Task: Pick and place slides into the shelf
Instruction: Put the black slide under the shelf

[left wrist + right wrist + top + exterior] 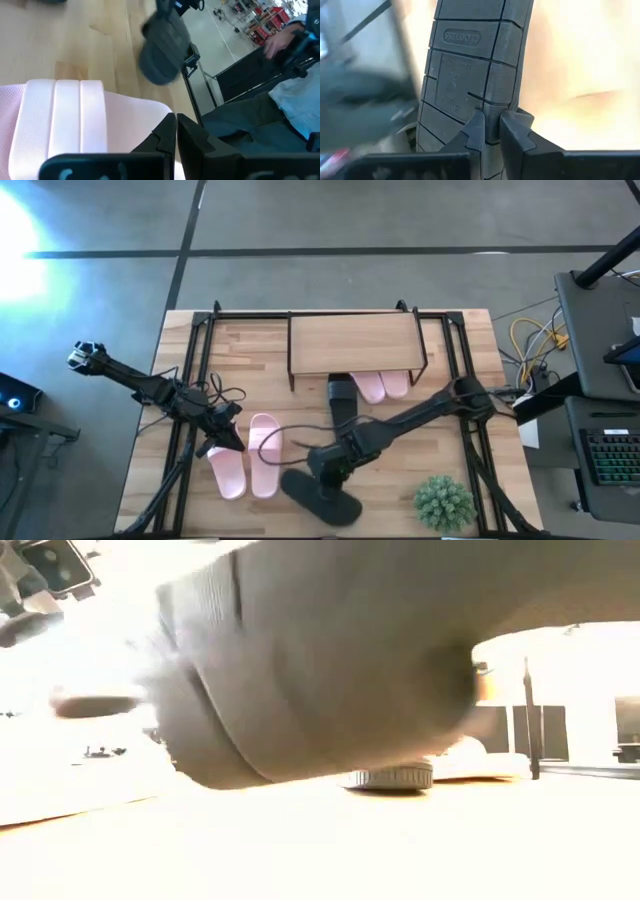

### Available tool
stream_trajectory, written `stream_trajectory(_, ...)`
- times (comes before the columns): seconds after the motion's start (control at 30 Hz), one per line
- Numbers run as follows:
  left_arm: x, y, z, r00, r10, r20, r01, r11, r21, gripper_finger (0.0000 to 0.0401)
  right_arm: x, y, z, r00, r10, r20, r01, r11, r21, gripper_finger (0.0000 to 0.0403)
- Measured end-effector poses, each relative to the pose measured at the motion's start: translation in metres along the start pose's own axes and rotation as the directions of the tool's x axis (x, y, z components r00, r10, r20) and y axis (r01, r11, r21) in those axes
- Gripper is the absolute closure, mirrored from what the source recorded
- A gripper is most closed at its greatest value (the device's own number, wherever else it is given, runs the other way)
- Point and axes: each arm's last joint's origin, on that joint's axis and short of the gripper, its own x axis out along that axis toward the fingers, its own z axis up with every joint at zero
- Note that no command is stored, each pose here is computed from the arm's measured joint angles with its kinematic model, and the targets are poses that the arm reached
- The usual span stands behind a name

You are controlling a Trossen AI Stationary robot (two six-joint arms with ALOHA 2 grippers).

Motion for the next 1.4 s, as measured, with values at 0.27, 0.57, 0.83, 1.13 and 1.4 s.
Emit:
stream_trajectory(0.27,0.0,0.001,0.002,0.997,0.057,0.056,-0.057,0.998,0.001,0.0401,-0.072,0.0,-0.012,0.722,-0.543,0.428,0.618,0.785,-0.046,0.0379)
stream_trajectory(0.57,0.0,0.003,0.003,0.99,0.111,0.088,-0.111,0.994,-0.004,0.0401,-0.058,0.007,-0.026,0.675,-0.594,0.437,0.737,0.566,-0.369,0.0362)
stream_trajectory(0.83,0.001,0.004,0.003,0.987,0.131,0.089,-0.13,0.991,-0.007,0.0401,-0.011,0.007,-0.047,0.724,-0.638,0.263,0.657,0.521,-0.545,0.0294)
stream_trajectory(1.13,0.003,0.005,0.002,0.987,0.143,0.072,-0.143,0.99,-0.001,0.0401,-0.023,0.038,-0.051,0.788,-0.554,0.267,0.607,0.633,-0.48,0.0194)
stream_trajectory(1.4,0.006,0.007,0.001,0.987,0.153,0.058,-0.154,0.988,0.017,0.0401,-0.024,0.044,-0.055,0.86,-0.489,0.144,0.51,0.829,-0.228,0.0158)
